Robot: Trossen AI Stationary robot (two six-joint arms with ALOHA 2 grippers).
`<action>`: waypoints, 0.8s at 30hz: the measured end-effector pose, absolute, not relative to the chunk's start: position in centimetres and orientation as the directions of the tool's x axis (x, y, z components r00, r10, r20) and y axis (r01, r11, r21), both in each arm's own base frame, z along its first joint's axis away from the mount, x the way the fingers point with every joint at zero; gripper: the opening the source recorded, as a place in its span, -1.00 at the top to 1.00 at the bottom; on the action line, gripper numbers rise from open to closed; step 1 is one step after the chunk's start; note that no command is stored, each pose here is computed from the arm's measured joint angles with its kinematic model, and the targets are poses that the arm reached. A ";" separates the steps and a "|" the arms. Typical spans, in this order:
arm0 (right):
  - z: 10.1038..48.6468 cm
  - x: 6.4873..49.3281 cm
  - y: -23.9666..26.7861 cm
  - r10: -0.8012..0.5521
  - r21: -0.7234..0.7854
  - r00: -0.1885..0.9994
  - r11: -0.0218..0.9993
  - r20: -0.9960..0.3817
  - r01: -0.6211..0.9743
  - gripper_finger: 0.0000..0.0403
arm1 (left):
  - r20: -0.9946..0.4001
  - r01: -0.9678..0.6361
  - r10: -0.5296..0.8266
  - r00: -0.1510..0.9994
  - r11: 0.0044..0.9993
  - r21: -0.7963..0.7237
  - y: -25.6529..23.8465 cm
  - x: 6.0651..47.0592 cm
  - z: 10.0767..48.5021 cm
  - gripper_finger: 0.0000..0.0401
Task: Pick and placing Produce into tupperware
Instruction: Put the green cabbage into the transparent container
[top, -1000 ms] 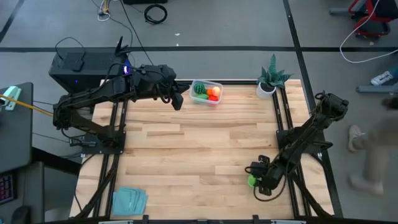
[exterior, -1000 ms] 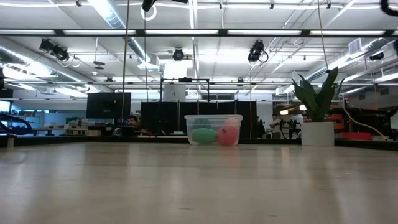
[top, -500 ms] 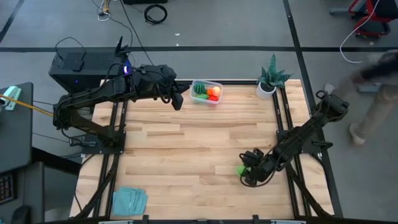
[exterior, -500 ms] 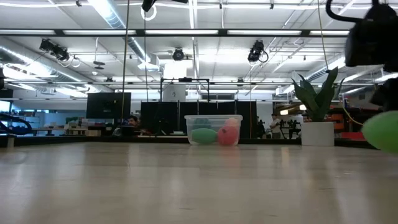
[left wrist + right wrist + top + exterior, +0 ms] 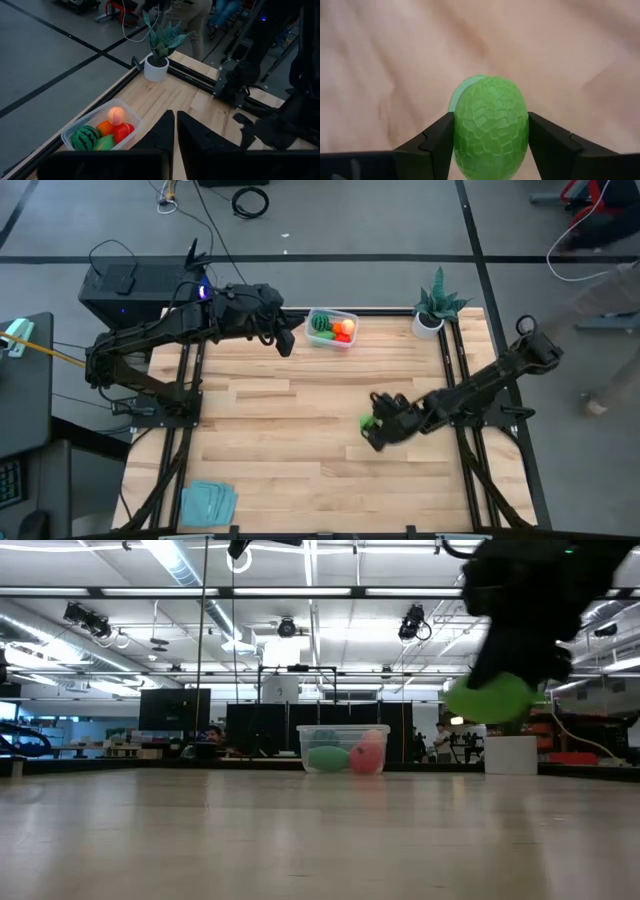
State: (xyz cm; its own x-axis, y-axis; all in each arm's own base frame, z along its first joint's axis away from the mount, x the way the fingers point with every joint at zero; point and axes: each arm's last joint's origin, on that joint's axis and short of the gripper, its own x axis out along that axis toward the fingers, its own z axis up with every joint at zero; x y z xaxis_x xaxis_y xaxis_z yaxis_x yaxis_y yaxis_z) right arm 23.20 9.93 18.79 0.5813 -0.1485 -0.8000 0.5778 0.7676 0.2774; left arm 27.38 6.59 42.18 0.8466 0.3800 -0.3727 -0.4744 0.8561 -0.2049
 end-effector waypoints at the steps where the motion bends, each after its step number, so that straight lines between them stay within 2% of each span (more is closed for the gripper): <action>1: 19.3 23.7 9.3 -0.176 0.274 0.584 0.752 -0.793 0.599 -0.10 | -0.373 -0.475 0.381 0.846 0.856 -0.205 6.6 27.4 42.2 0.88; 9: 24.0 27.1 2.3 -0.339 0.192 0.567 0.710 -0.751 0.678 -0.09 | -0.373 -0.475 0.381 0.846 0.856 -0.205 6.6 27.4 42.2 0.97; 18: 29.4 28.0 -7.9 -0.543 -0.032 0.552 0.730 -0.633 0.682 -0.08 | -0.372 -0.476 0.381 0.847 0.855 -0.207 6.6 27.4 42.2 0.85; 24: 30.6 28.4 -13.4 -0.597 0.053 0.635 0.707 -0.490 0.706 -0.09 | -0.370 -0.475 0.381 0.847 0.855 -0.208 6.6 27.4 42.2 0.96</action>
State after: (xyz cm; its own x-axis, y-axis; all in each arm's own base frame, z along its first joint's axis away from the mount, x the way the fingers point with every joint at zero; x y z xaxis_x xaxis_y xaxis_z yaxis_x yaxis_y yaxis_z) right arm 28.37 -13.44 30.62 0.6352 -0.5973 -0.4896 0.7056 0.7066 0.0533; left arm 27.38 6.62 42.21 0.8474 0.3812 -0.3697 -0.4753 0.8550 -0.2078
